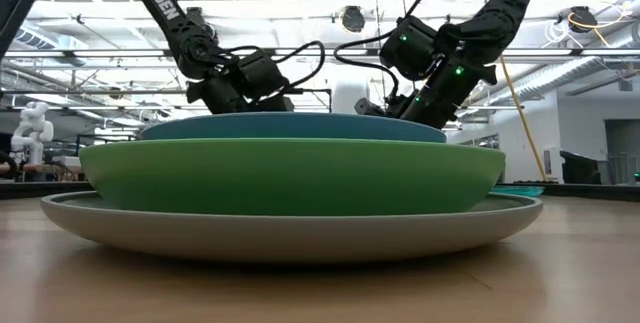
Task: Stack plastic plates
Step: Stack the bottom small blue plate on top of the small pink plate
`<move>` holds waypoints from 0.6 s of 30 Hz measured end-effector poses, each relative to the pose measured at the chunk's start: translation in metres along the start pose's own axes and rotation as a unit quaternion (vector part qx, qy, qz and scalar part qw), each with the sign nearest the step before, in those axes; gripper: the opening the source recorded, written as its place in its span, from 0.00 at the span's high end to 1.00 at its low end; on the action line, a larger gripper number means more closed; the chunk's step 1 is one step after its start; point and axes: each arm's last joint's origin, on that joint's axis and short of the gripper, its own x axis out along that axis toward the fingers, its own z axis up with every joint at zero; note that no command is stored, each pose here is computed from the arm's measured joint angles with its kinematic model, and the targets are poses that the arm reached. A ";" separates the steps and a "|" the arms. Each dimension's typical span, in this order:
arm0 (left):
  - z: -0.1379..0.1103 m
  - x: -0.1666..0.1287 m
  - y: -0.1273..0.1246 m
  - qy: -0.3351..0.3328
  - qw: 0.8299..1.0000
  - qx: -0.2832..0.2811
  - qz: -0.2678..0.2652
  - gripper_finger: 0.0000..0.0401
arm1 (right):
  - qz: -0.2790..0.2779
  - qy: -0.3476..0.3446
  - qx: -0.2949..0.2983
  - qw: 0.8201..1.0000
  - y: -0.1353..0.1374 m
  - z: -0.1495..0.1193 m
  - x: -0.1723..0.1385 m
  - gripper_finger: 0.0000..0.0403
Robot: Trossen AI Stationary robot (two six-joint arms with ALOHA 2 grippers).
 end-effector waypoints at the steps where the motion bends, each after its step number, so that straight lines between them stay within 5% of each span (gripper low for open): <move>1: 0.000 0.000 0.000 0.000 1.000 -0.001 0.001 0.84 | 0.000 0.000 -0.001 1.000 0.000 0.000 0.000 0.57; 18: -0.003 -0.001 0.001 0.006 1.000 -0.010 -0.002 0.84 | 0.000 -0.005 0.009 1.000 0.005 -0.007 -0.002 0.57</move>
